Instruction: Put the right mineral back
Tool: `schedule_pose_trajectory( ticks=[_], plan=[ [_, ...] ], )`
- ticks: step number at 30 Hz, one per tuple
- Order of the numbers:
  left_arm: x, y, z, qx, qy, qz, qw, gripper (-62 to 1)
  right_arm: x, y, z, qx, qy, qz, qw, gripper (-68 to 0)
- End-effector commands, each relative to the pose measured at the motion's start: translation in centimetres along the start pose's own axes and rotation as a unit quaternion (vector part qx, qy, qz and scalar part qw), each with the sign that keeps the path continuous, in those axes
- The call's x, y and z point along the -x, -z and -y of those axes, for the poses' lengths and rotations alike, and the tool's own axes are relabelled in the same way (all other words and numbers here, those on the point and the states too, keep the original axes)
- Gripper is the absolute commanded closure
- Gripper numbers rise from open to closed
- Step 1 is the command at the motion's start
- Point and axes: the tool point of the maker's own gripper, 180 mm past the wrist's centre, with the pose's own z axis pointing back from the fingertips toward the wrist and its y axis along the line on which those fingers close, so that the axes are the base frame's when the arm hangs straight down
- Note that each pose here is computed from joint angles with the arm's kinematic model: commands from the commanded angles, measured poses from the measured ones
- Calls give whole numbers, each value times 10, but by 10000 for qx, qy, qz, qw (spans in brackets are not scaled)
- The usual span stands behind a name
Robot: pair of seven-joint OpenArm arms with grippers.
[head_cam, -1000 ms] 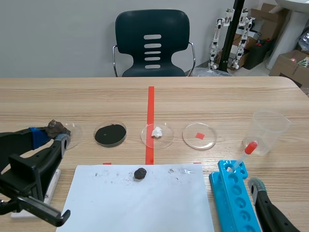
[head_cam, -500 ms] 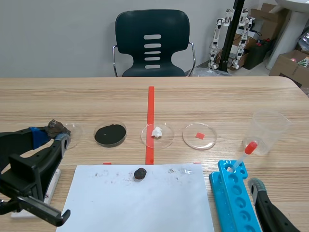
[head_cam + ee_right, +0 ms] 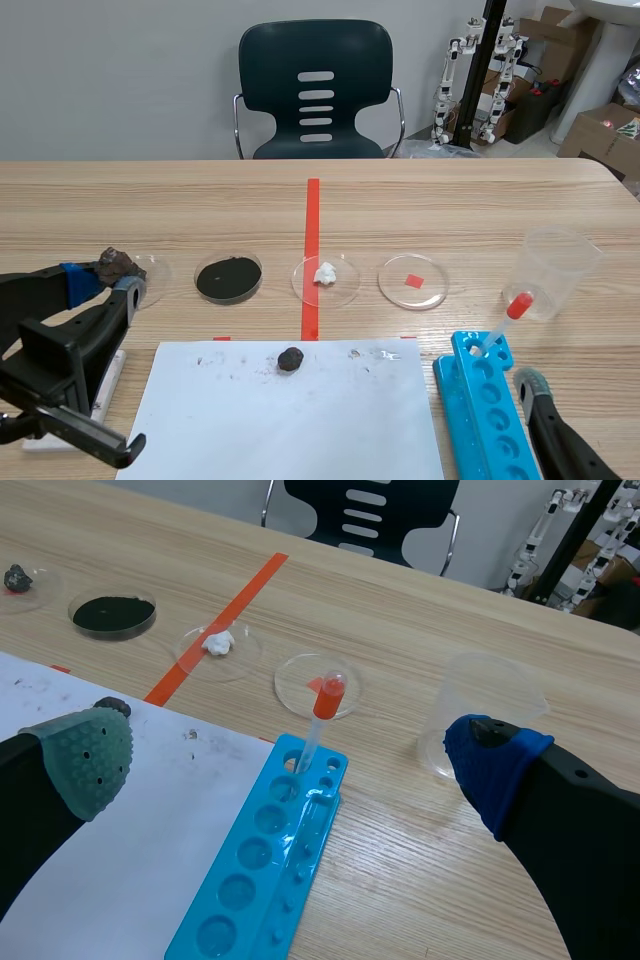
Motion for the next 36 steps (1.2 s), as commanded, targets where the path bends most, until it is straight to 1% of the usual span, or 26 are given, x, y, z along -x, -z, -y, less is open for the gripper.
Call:
schedule_pose_trajectory(
  ticks=[1,2,4,6,13,17,18,24,26,29,32,36],
  plan=[
    [-13,1,-2,-33,5,238,9997,-116,-9,3,3,52,-9,179,9998,-679],
    [-14,1,-2,-32,7,253,9997,-116,-9,3,3,52,-9,179,9998,-679],
    [-14,2,-2,-21,99,252,9996,-116,-9,3,3,52,-9,179,9998,-679],
    [-16,4,-1,-4,112,289,9995,-116,-9,3,3,52,-9,179,9998,-679],
    [-26,15,23,441,-56,519,9977,-116,-9,3,3,52,-9,179,9998,-679],
    [-15,25,32,583,-82,253,9979,-116,-9,3,3,52,-9,179,9998,-679],
    [-12,30,38,662,-78,193,9976,-116,-9,3,3,52,-9,179,9998,-679],
    [-6,49,65,1063,-216,267,9937,-116,-9,3,3,52,-9,179,9998,-679],
    [-2,55,74,1201,-223,262,9922,-116,-9,3,3,52,-9,179,9998,-679],
    [5,64,85,1382,-115,221,9901,-116,-9,3,3,52,-9,179,9998,-679],
    [16,74,93,1518,37,47,9884,-116,-9,3,3,52,-9,179,9998,-679],
    [28,83,103,1689,99,-88,9856,-116,-9,3,3,52,-9,179,9998,-679]
  ],
)
